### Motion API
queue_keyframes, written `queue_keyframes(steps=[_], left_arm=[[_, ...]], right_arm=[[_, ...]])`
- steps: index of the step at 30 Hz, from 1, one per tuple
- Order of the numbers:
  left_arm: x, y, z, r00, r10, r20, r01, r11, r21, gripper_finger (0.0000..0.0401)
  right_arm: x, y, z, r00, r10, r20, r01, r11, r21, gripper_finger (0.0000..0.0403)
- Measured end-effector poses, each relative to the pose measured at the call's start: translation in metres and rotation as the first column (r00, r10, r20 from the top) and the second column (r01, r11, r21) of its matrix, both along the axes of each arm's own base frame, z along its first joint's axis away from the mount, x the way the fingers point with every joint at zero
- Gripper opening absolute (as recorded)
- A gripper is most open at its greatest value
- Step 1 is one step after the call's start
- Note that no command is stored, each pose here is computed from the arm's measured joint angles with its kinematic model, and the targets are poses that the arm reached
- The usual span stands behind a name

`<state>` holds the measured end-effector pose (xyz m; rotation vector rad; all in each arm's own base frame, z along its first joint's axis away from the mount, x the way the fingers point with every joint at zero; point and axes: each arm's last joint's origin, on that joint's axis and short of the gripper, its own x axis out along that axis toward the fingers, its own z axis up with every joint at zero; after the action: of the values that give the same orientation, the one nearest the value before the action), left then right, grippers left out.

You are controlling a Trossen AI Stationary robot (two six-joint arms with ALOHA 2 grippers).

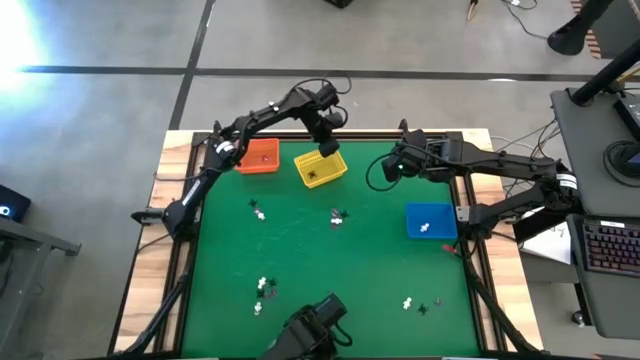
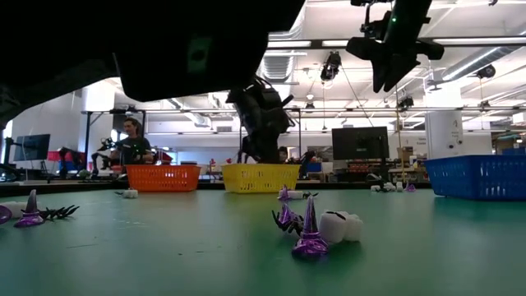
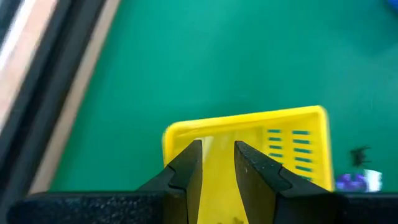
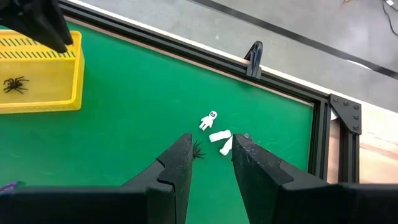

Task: Sort Halloween decoration
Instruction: Adjust the yellow basket

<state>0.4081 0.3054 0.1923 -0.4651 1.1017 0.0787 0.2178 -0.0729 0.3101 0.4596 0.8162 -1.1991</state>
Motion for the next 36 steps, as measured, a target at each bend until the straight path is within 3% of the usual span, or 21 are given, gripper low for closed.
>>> queue_keyframes(steps=[11,36], left_arm=[[0.003,0.004,-0.001,0.999,-0.030,0.011,0.029,0.995,0.095,0.0075],[0.023,-0.011,-0.005,0.991,-0.110,0.073,0.097,0.982,0.160,0.0075]], right_arm=[[0.000,0.000,0.000,1.000,0.003,0.002,-0.003,1.000,0.006,0.0107],[0.000,0.001,0.000,1.000,0.025,-0.009,-0.025,0.999,0.020,0.0107]])
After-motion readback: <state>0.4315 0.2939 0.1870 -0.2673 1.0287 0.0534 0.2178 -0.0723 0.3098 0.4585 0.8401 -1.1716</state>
